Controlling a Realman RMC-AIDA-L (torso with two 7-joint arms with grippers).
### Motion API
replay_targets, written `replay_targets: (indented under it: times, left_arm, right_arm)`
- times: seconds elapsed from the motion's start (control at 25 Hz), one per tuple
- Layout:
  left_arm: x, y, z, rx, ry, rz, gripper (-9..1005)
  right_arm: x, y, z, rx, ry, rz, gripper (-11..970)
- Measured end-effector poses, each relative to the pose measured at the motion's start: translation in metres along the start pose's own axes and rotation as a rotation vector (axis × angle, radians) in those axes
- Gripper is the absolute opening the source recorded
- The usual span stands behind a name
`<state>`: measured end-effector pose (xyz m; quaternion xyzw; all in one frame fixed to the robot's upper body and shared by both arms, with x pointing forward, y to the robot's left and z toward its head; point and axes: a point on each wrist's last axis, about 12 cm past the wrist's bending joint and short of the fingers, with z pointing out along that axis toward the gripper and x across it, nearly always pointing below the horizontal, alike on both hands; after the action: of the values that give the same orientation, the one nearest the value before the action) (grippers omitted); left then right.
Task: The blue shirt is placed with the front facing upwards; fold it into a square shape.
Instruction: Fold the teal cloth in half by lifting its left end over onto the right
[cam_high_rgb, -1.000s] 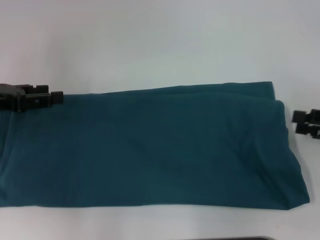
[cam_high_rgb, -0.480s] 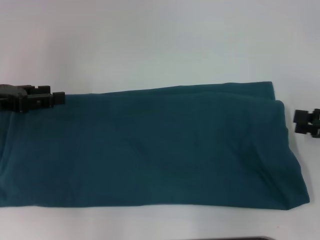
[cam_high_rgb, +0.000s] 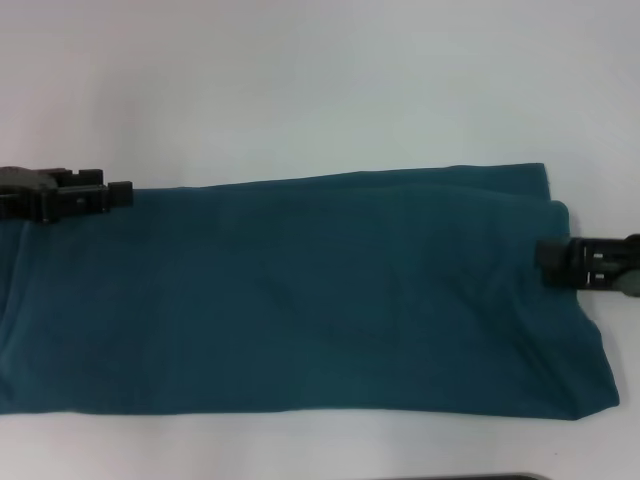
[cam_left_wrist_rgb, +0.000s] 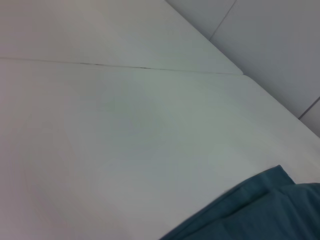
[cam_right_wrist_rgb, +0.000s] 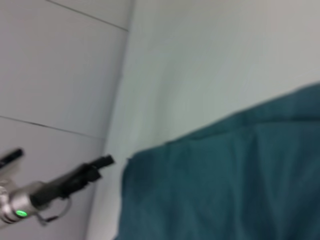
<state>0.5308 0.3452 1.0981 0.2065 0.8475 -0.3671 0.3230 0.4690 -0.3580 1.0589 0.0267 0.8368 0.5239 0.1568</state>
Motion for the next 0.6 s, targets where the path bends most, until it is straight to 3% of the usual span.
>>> replay_targets:
  times: [0.28,0.6]
  left_arm:
    - [0.0,0.001,0.0,-0.004,-0.001,-0.001,658]
    - [0.0,0.001,0.001,-0.002,0.0,-0.001,658]
  right_arm:
    - [0.001,-0.014,-0.016,0.12,-0.024,0.061,725]
    - [-0.002,-0.015,-0.022,0.133,-0.055,0.057,725]
